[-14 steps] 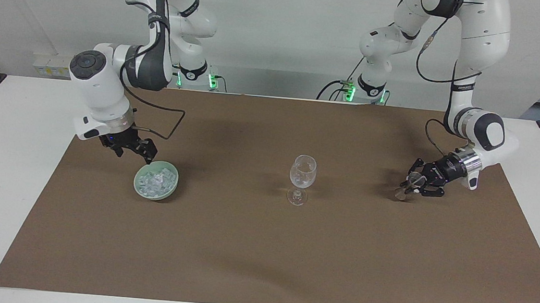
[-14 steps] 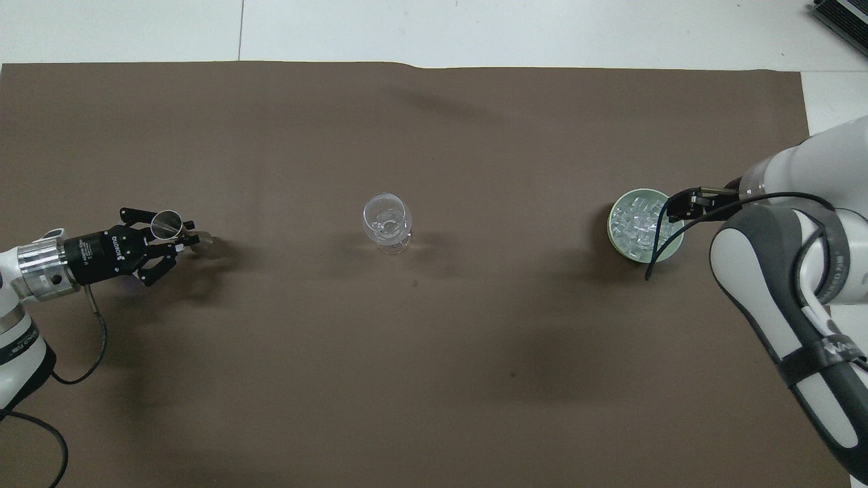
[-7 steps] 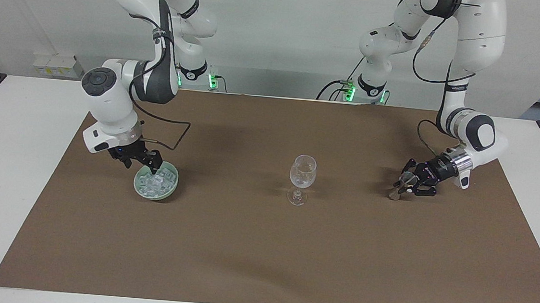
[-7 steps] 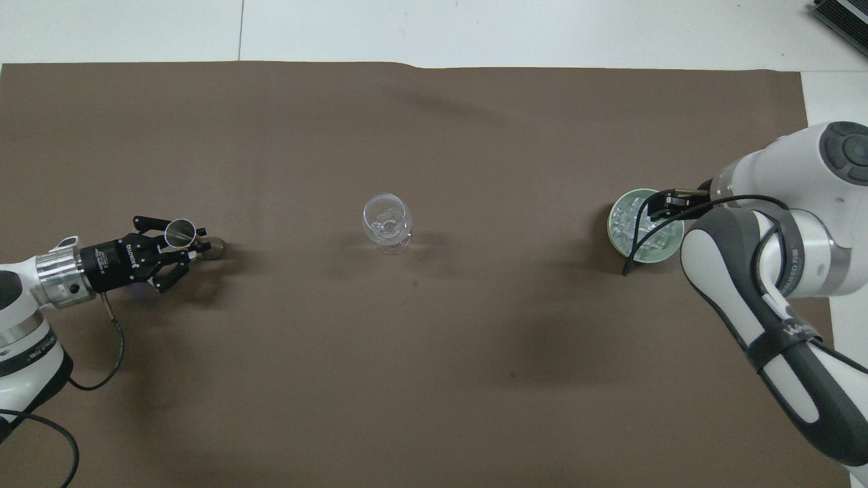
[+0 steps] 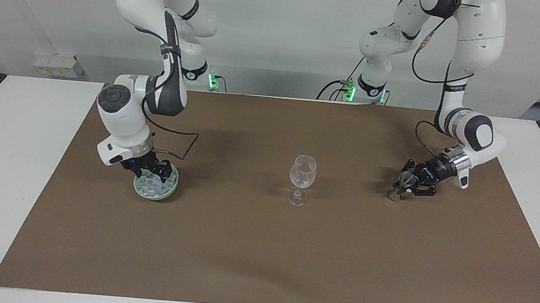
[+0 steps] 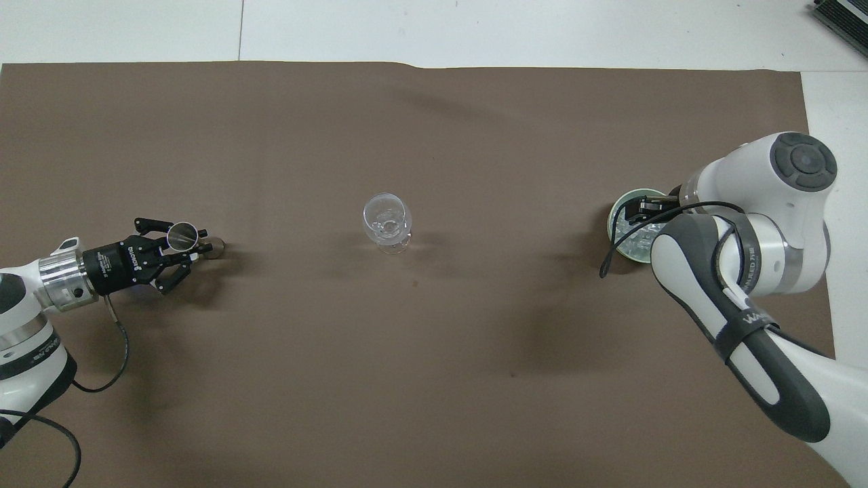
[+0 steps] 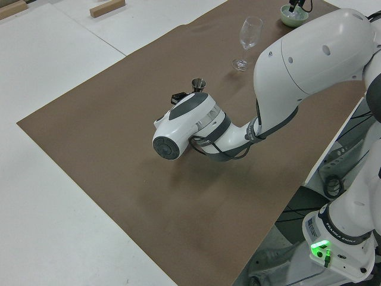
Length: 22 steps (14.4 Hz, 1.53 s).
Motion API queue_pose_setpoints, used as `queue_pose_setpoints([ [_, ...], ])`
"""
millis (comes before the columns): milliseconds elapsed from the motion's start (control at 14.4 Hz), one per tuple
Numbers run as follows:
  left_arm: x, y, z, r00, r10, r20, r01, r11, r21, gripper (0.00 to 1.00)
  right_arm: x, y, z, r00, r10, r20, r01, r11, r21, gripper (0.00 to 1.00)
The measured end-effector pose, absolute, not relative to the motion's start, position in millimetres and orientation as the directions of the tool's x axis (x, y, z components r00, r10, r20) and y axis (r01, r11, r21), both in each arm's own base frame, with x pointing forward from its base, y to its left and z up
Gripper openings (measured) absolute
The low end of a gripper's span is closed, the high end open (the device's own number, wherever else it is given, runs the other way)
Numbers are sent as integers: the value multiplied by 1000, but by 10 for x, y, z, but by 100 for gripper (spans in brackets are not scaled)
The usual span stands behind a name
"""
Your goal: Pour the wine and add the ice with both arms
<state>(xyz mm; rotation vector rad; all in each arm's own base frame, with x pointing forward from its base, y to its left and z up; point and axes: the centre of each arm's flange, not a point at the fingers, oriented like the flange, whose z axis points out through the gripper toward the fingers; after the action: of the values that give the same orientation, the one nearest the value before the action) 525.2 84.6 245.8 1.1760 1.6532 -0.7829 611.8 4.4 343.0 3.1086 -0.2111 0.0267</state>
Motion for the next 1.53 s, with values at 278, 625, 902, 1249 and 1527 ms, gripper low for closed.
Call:
queue_pose_setpoints([
  [278,5248,845,2456,-102,350,-931,942,336,23,24,6116,46,3426,991,-135,19,-135,-991,24,76],
  [625,5250,843,2463,-99,351,-931,942,336,27,52,6122,74,3432,991,-130,25,-131,-991,22,59],
  [902,5251,842,2471,-96,350,-932,942,334,29,99,6123,77,3433,991,-129,26,-130,-991,22,55],
  [1249,5204,894,2480,-56,382,-923,960,276,56,100,6122,117,3432,992,-123,26,-124,-992,20,54],
  [1527,5169,1093,2556,-2,448,-894,978,189,93,100,6111,128,3415,994,-107,21,-108,-994,20,46],
])
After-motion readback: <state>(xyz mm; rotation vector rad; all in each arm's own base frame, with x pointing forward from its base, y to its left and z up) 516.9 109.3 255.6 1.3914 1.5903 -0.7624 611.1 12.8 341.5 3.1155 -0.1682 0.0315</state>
